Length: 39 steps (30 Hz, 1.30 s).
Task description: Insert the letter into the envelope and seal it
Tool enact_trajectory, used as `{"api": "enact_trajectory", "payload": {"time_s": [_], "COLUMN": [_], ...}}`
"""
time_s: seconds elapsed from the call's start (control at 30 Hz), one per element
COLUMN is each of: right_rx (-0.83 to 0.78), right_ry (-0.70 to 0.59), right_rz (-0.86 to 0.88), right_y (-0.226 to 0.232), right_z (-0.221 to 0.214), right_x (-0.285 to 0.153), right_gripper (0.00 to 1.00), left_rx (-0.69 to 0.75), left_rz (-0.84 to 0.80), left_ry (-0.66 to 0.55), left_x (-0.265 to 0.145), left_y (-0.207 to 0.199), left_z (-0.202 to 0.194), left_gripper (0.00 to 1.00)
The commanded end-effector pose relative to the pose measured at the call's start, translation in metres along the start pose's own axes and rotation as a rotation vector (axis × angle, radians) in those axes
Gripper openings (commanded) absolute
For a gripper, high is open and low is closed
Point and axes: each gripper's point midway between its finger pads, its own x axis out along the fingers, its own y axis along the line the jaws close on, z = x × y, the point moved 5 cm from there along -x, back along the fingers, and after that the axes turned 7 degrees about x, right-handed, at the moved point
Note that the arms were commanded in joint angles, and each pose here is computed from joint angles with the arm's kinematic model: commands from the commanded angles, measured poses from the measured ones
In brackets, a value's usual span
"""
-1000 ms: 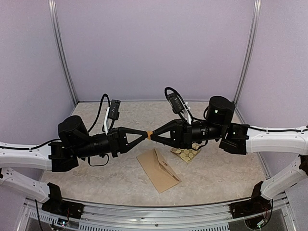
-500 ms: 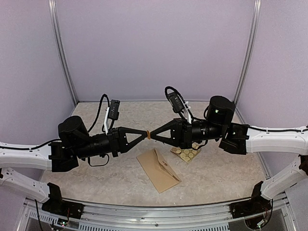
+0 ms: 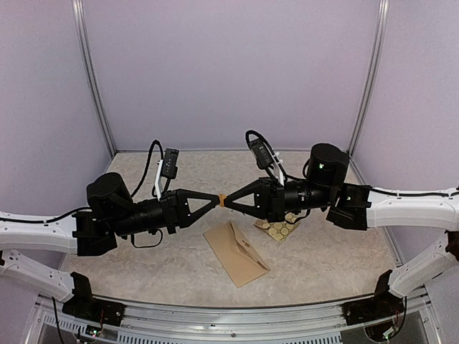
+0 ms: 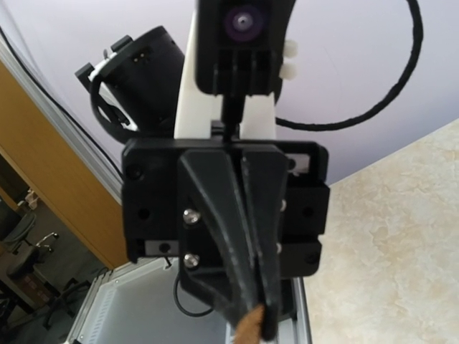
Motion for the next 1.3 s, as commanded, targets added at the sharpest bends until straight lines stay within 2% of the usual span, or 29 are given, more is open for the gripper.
{"api": "enact_trajectory", "payload": {"time_s": [0.0,0.43,0.73,0.83,0.93,1.03,1.17,1.27], "right_rx": [-0.017,-0.018,-0.012,-0.002,0.013,0.025,0.037,0.037], "right_ry": [-0.014,-0.051,-0.114,-0.100,-0.069,-0.063,-0.082,-0.066], "right_rz": [-0.004,-0.053,-0.130,-0.191,-0.295,-0.329,-0.330,-0.256], "right_y": [0.004,0.000,-0.008,-0.016,-0.028,-0.030,-0.030,-0.025], "right_z": [0.007,0.011,0.015,0.013,0.006,0.001,-0.003,-0.008], "right_x": [0.002,-0.003,-0.020,-0.025,-0.034,-0.043,-0.050,-0.048], "right_gripper": [0.03,0.00,0.00,0.00,0.00,0.00,0.00,0.00], "left_rx": [0.005,0.005,0.007,0.011,0.018,0.030,0.046,0.050], "left_rz": [0.006,0.017,0.066,0.114,0.142,0.118,0.109,0.035], "left_ry": [0.011,0.020,0.021,0.041,0.067,0.086,0.110,0.109], "left_x": [0.000,0.001,0.000,0.002,0.007,0.014,0.021,0.023], "left_y": [0.002,0.005,0.011,0.020,0.029,0.030,0.032,0.025], "left_z": [-0.005,-0.008,-0.009,-0.011,-0.011,-0.007,-0.009,-0.011], "left_gripper": [0.00,0.00,0.01,0.30,0.31,0.41,0.41,0.29]}}
